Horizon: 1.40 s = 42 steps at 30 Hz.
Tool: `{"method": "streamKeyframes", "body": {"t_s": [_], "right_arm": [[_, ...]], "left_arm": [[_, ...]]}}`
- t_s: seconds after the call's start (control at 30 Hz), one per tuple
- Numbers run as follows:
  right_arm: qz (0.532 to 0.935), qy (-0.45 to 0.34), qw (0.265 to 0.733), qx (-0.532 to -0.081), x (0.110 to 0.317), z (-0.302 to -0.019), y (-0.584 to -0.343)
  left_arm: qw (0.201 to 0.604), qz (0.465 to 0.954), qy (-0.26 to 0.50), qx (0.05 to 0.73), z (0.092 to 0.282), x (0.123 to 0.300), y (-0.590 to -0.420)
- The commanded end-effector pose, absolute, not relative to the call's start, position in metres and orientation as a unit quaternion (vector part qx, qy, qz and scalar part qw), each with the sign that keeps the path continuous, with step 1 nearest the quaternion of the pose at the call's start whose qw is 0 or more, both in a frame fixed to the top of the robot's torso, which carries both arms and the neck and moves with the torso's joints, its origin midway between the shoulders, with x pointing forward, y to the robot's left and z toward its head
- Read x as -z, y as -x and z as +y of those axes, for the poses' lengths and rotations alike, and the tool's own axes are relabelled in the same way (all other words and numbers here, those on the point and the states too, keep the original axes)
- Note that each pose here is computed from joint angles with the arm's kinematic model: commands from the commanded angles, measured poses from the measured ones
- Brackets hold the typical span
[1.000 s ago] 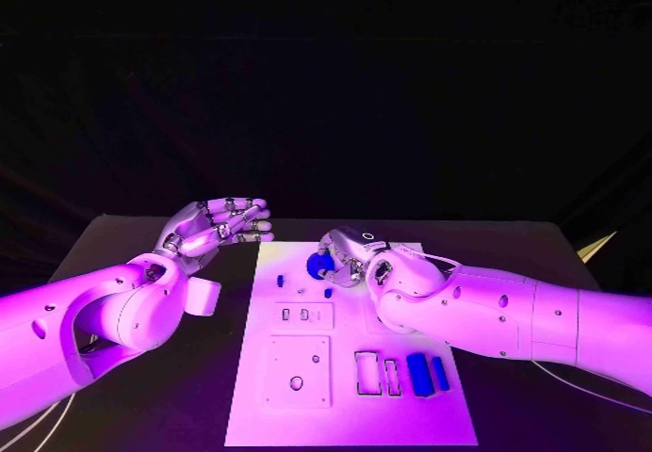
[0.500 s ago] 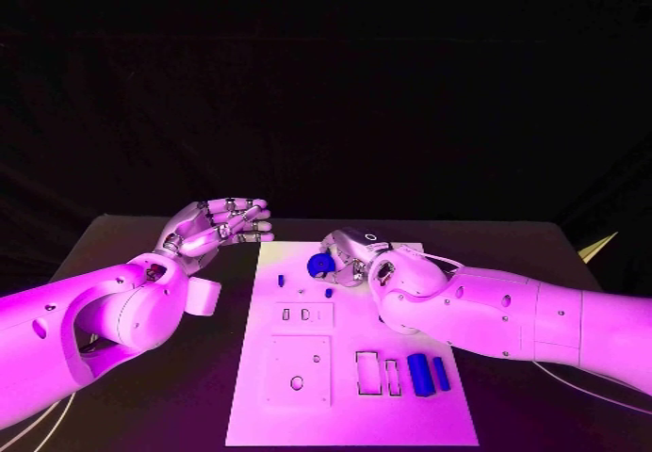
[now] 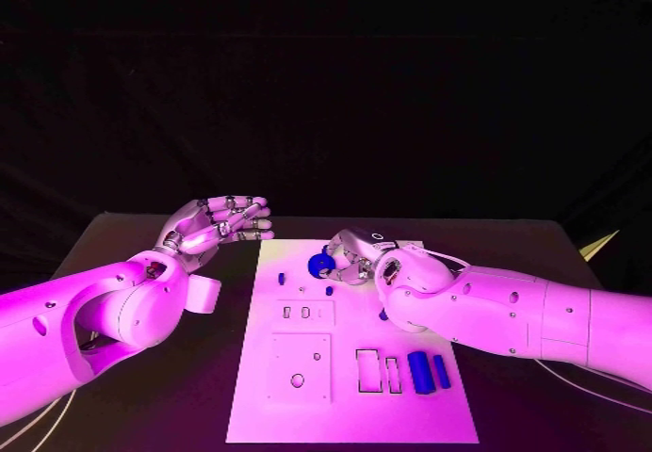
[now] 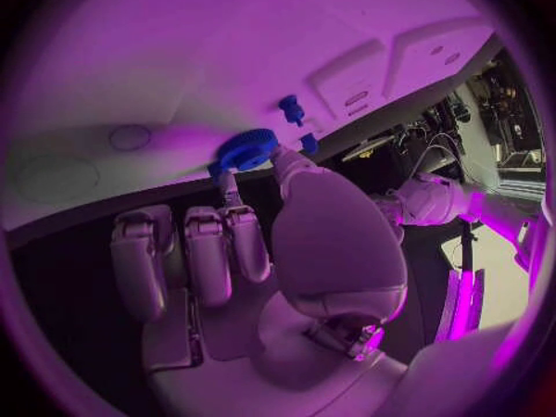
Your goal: Assemble the parts on the task board
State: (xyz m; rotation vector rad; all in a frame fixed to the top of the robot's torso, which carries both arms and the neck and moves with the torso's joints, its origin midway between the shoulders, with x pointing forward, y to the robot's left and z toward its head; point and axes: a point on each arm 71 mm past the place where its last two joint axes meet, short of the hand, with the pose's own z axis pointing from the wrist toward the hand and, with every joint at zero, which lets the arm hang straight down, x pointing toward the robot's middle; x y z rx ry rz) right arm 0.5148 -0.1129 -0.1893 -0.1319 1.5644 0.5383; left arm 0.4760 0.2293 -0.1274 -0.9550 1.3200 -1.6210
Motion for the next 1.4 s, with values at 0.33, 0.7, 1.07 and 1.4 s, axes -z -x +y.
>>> {"method": "streamKeyframes", "body": {"t_s": [0.33, 0.7, 1.07, 1.4], "right_arm": [[0.677, 0.044, 0.688, -0.257, 0.184, -0.129, -0.506], [0.684, -0.025, 0.639, -0.350, 0.154, -0.197, -0.495], [0.704, -0.046, 0.624, -0.336, 0.151, -0.286, -0.498], [0.714, -0.045, 0.626, -0.311, 0.168, -0.311, -0.502]], "left_arm": [[0.405, 0.523, 0.376, 0.650, 0.229, 0.126, -0.476], [0.406, 0.522, 0.376, 0.649, 0.230, 0.127, -0.477], [0.402, 0.523, 0.375, 0.651, 0.226, 0.128, -0.478], [0.401, 0.524, 0.375, 0.651, 0.225, 0.130, -0.479]]}}
